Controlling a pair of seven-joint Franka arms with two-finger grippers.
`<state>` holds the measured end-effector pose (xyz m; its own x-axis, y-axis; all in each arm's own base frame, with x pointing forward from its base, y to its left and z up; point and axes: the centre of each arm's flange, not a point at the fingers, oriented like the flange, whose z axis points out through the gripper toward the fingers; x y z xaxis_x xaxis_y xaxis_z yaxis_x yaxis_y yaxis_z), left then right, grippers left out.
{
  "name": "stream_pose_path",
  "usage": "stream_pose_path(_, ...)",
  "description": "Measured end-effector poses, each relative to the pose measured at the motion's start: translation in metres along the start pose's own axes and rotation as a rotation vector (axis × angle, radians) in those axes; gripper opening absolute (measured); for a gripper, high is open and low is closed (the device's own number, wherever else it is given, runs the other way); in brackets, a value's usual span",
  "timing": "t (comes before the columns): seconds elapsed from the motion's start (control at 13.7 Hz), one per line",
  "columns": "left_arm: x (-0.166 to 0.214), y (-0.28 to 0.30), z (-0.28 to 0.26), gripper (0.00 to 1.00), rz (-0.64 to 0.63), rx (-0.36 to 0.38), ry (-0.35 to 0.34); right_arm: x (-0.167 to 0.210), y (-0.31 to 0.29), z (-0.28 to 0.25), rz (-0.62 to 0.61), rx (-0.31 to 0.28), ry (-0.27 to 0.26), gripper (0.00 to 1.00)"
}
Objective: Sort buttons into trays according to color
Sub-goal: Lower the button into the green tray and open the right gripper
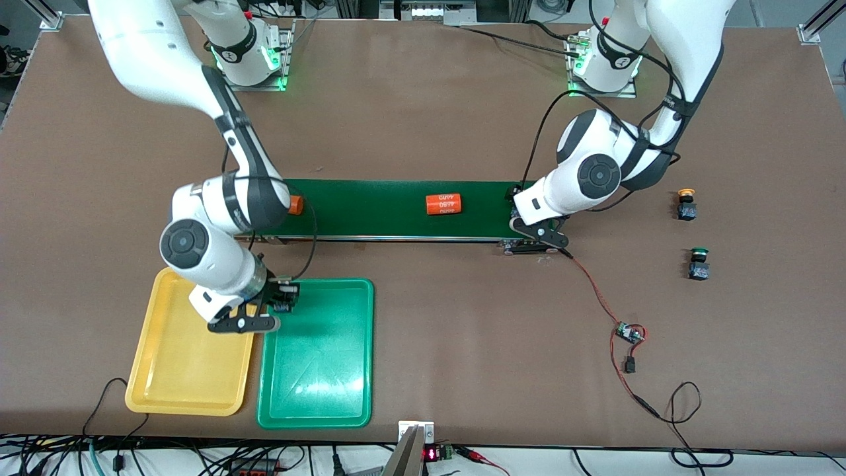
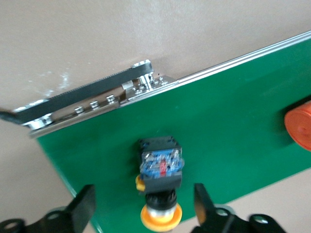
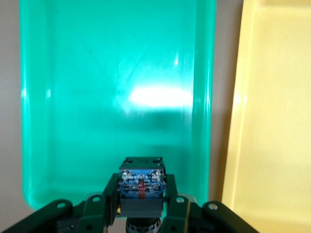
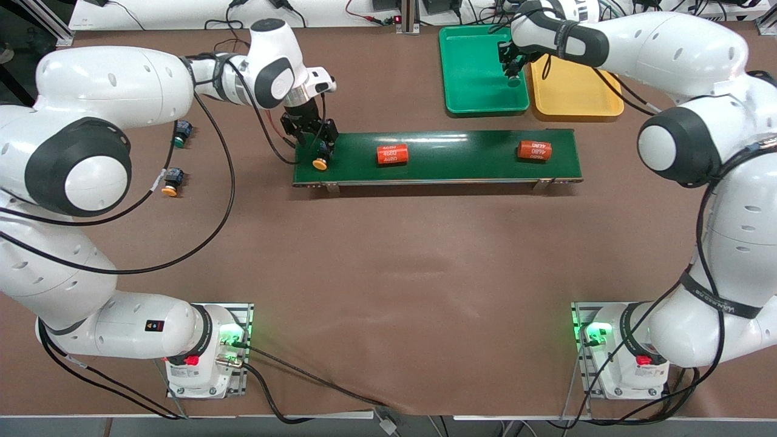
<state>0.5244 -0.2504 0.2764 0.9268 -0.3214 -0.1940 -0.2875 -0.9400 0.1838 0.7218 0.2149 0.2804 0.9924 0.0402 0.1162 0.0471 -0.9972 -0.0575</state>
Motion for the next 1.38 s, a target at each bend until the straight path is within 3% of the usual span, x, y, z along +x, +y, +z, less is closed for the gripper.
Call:
stream_pose_path(0.15,-0.009,-0.028,-0.038,1.00,-0.055,0.013,-0.004,0.009,0.001,0.026,-0.021,-0.001,0.052,0.41)
stream_pose_path(0.36,-0.028,-0.132,-0.076,1.00,-0.225,-0.006,-0.003,0.011,0.012,0.059,-0.067,-0.052,0.090,0.41)
stream_pose_path(0.66,-0.065,-0.243,-0.058,1.00,-0.333,-0.025,-0.045,0.009,0.018,0.076,-0.077,-0.070,0.094,0.41)
stream_pose_path(0.87,-0.093,-0.293,-0.039,1.00,-0.360,0.022,-0.091,0.009,0.020,0.078,-0.074,-0.072,0.093,0.41)
stream_pose_path(1.02,-0.110,-0.327,-0.029,1.00,-0.358,0.055,-0.118,0.009,0.020,0.081,-0.074,-0.072,0.091,0.48)
stream_pose_path(1.16,-0.126,-0.356,-0.017,1.00,-0.351,0.038,-0.139,0.008,0.018,0.082,-0.076,-0.072,0.090,0.48)
stream_pose_path(1.24,-0.133,-0.368,-0.010,1.00,-0.348,0.026,-0.147,0.008,0.018,0.082,-0.074,-0.071,0.090,0.53)
stream_pose_path(1.38,-0.140,-0.382,0.006,1.00,-0.334,0.015,-0.131,0.008,0.014,0.081,-0.055,-0.066,0.093,0.72)
